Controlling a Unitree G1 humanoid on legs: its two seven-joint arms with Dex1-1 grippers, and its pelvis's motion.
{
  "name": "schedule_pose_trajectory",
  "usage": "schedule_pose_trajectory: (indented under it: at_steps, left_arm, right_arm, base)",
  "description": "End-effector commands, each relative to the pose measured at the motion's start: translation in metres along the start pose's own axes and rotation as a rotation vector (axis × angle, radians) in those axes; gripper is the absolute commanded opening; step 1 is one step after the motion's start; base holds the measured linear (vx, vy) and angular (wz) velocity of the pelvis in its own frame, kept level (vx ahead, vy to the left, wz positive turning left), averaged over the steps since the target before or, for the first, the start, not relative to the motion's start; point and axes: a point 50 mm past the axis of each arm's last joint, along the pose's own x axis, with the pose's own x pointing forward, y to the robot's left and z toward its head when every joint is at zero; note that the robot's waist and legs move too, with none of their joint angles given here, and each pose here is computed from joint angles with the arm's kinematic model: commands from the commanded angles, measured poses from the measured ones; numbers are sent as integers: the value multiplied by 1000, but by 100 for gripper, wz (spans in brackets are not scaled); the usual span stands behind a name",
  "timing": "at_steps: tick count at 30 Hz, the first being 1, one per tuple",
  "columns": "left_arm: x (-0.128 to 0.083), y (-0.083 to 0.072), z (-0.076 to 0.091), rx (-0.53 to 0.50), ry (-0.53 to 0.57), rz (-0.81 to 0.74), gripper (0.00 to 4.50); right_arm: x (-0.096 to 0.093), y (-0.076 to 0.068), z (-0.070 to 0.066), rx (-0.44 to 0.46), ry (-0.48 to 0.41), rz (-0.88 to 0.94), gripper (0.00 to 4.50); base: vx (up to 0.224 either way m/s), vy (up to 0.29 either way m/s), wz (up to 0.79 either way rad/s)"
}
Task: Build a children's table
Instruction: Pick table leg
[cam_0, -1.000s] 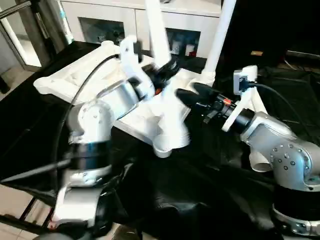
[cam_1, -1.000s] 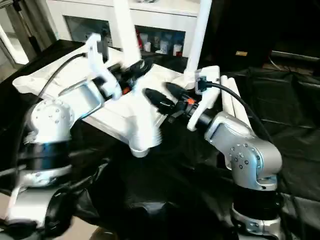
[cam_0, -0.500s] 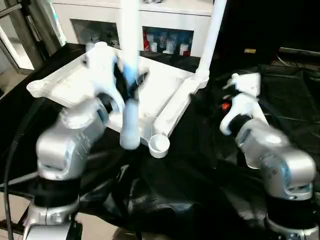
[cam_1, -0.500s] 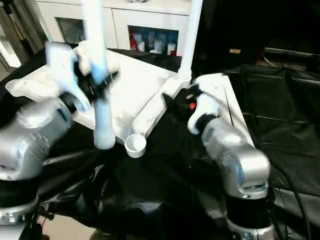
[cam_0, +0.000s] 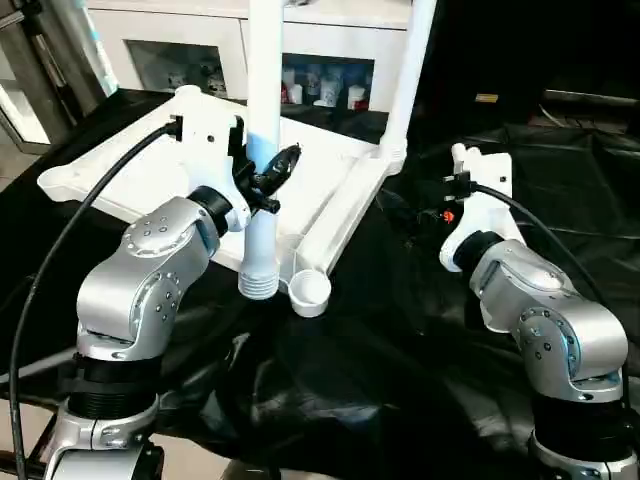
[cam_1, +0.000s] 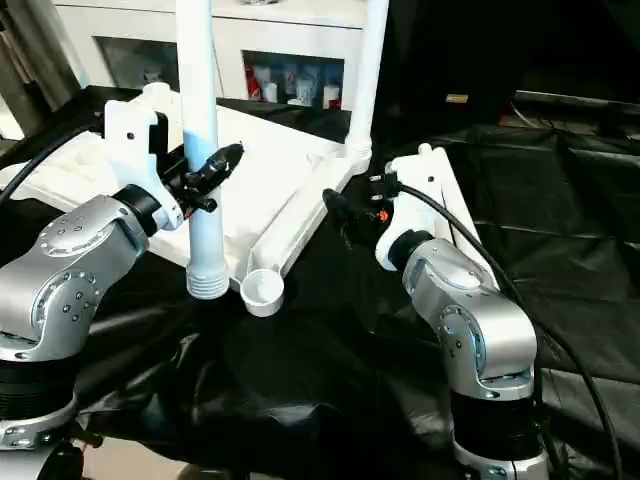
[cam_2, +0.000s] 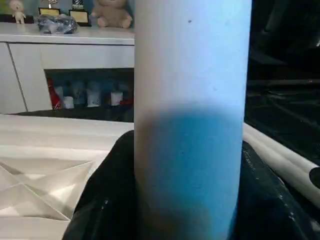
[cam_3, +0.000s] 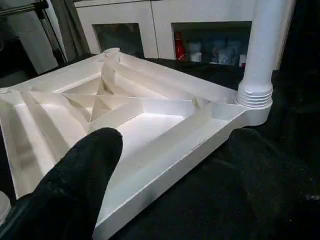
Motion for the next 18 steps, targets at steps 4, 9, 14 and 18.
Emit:
schedule_pose_trajectory:
  at_steps: [4,9,14,18]
  left_arm:
    - [0,-2,8,21,-27,-6,185]
    - [0,-2,8,21,-27,-6,185]
    - [0,-2,8,21,-27,-6,185]
    - [0,-2,8,21,-27,-6,185]
  right_arm:
    - [-1,0,3,-11,-15,-6,393]
    - [-1,0,3,-11,-15,-6,393]
    - [-1,0,3,-11,-15,-6,393]
    - [-1,0,3,-11,-15,-6,393]
  base:
    - [0,0,0]
    - [0,0,0]
    - [0,0,0]
    - [0,0,0]
